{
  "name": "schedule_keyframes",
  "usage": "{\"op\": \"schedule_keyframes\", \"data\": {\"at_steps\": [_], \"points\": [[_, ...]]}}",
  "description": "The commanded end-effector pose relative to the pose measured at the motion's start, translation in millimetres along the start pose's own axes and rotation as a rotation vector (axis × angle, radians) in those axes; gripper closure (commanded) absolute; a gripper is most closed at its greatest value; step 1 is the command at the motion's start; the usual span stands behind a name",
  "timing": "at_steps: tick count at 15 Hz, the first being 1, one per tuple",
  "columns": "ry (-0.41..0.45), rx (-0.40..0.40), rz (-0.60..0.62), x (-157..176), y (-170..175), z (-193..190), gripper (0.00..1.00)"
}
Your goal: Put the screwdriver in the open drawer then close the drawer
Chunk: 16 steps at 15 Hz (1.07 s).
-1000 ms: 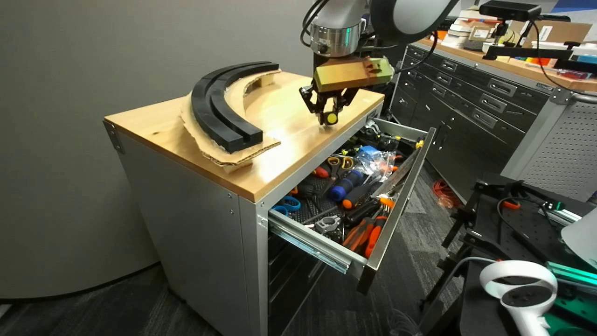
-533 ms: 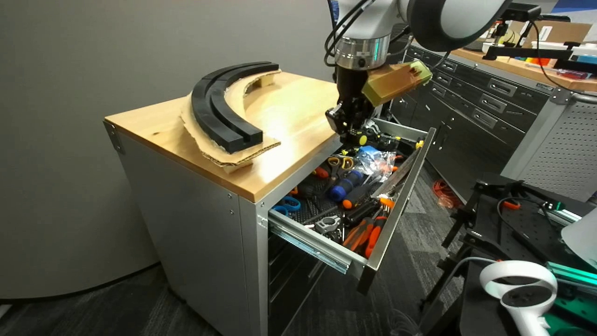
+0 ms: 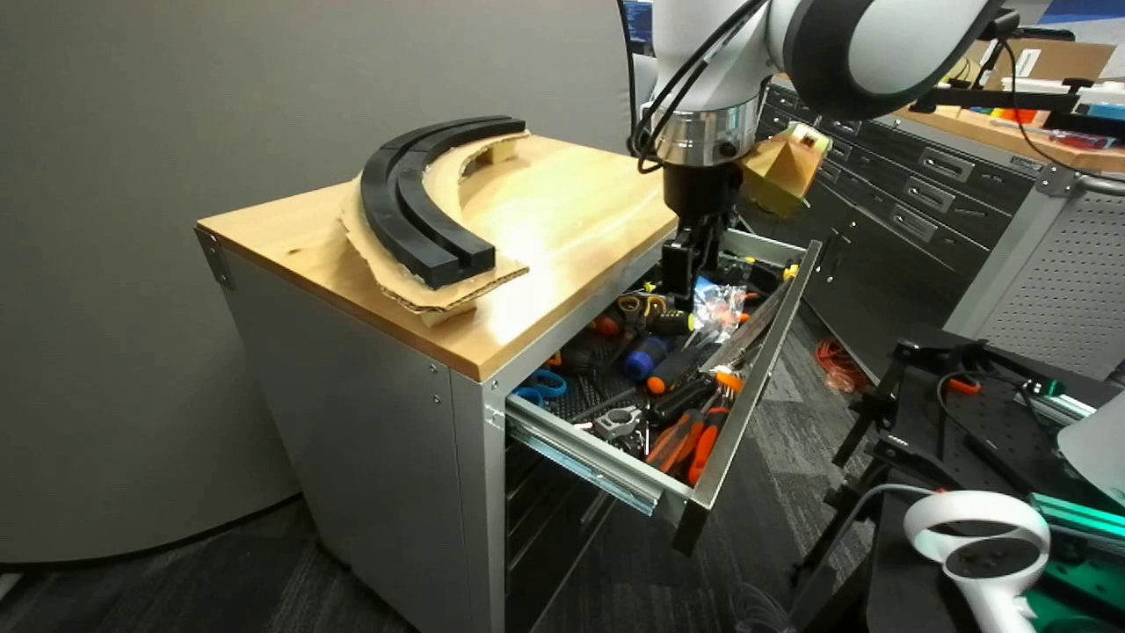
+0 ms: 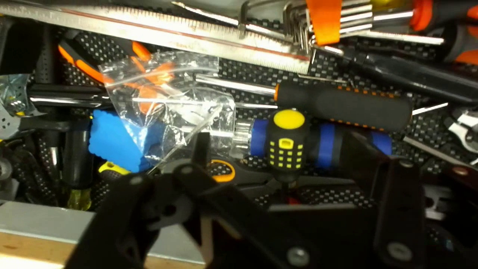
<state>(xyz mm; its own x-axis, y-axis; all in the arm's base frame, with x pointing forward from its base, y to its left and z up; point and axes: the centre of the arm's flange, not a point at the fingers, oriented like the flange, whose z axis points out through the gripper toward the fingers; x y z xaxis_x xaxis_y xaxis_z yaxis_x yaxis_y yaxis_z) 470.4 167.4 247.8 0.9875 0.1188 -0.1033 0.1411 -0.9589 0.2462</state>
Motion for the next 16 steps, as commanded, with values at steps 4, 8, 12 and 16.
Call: {"op": "schedule_keyframes", "data": {"at_steps": [4, 8, 12, 16], "points": [[-0.164, 0.063, -0.14, -26.8, 53.5, -3.9, 0.0], [-0.166, -0.029, -0.027, -48.1, 76.6, 9.5, 0.0], [-0.195, -0.052, 0.124, -85.2, 88.1, 26.2, 0.0], [-0.296, -0.106, 0.234, -114.4, 81.7, 58.3, 0.2]]}}
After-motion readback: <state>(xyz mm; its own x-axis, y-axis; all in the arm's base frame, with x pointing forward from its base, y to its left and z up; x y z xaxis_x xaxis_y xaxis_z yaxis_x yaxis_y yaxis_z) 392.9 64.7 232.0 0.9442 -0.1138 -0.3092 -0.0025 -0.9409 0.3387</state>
